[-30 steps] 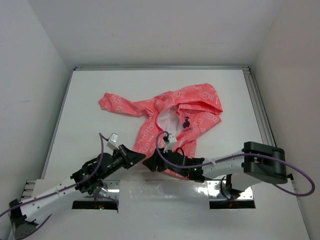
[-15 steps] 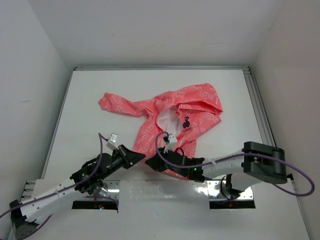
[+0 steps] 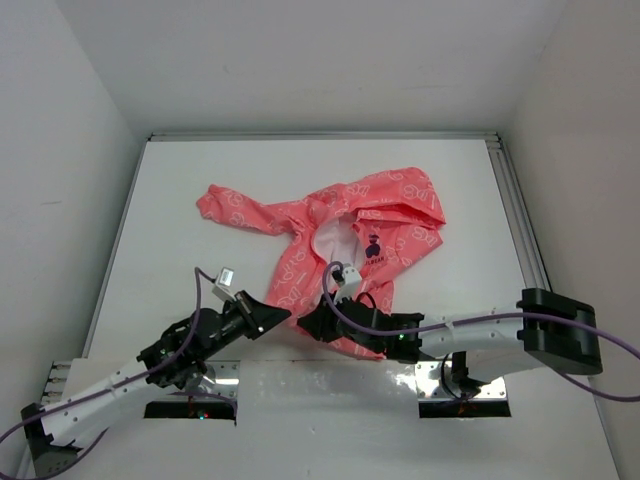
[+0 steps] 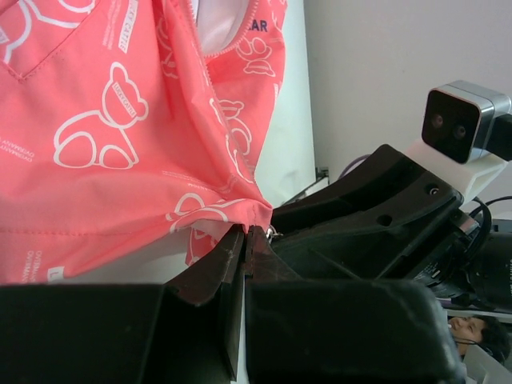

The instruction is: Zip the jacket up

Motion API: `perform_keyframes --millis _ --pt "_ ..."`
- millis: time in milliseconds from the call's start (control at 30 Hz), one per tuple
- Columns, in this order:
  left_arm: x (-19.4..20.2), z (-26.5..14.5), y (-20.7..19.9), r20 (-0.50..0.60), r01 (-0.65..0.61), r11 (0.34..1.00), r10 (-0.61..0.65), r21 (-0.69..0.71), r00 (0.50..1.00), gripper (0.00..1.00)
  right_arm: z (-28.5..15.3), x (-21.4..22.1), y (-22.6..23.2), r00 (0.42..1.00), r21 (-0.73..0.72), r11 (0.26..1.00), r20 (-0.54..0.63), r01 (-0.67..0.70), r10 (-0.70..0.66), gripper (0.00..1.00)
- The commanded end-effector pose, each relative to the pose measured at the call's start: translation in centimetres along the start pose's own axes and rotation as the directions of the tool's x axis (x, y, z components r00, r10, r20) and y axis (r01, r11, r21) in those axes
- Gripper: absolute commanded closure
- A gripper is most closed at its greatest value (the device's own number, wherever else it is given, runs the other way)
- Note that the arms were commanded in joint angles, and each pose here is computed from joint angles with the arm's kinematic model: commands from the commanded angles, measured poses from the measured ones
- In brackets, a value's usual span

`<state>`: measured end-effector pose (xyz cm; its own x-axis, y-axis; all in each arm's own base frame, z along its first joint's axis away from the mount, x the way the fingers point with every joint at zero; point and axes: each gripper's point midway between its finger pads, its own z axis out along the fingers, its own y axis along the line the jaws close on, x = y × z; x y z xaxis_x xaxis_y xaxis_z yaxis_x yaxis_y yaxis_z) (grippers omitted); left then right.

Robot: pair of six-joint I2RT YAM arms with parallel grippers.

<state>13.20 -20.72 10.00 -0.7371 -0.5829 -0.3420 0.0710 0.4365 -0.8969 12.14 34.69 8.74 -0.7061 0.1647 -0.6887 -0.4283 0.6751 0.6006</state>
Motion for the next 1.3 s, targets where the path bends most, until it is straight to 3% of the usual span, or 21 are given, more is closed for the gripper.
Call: perform_keyframes --millis 0,267,400,600,800,900,1100,1133,1267 --pt "-0.1 0.0 0.8 0.013 -0.028 0.999 0.028 -0.025 1.0 1.0 -0.3 -1.7 0.0 0.998 0.031 0.999 0.051 0.033 -0.035 1.0" --pt "0.0 0.0 1.5 0.007 -0.033 0.998 0.033 -0.047 0.999 1.0 -1.0 -2.0 -0.1 0.997 0.049 0.997 0.036 0.065 -0.067 1.0" --pt "0.0 -0.2 1.9 0.007 -0.047 0.997 0.047 -0.067 0.999 1.0 -1.6 -2.6 -1.6 0.987 0.156 0.975 0.002 0.157 -0.159 1.0" --pt "-1.5 -1.3 1.1 0.054 -0.075 0.993 0.08 -0.087 0.995 1.0 -2.7 -3.9 -4.8 0.945 0.333 0.886 -0.055 0.322 -0.323 1.0" --pt "-4.3 -3.4 0.2 0.156 -0.095 0.987 0.114 -0.127 0.981 1.0 -4.5 -5.5 -9.9 0.928 0.481 0.8 -0.092 0.36 -0.362 1.0" --pt "-5.7 -4.5 -0.9 0.209 -0.096 0.989 0.119 -0.114 0.971 1.0 -5.0 -7.9 -11.6 0.927 0.544 0.765 -0.072 0.345 -0.367 1.0" --pt "-10.0 -7.5 -7.3 0.357 -0.108 0.994 0.097 0.01 0.929 1.0 -6.9 -15.3 -15.9 0.908 0.733 0.613 -0.014 0.294 -0.42 1.0" --pt "-11.0 -8.7 -9.1 0.378 -0.112 0.993 0.092 0.033 0.921 1.0 -7.6 -17.2 -17.4 0.91 0.777 0.573 -0.001 0.261 -0.414 1.0" --pt "-13.2 -11.3 -11.7 0.44 -0.146 0.988 0.111 0.047 0.891 1.0 -7.9 -21.3 -21.6 0.932 0.838 0.526 0.063 0.146 -0.358 1.0"
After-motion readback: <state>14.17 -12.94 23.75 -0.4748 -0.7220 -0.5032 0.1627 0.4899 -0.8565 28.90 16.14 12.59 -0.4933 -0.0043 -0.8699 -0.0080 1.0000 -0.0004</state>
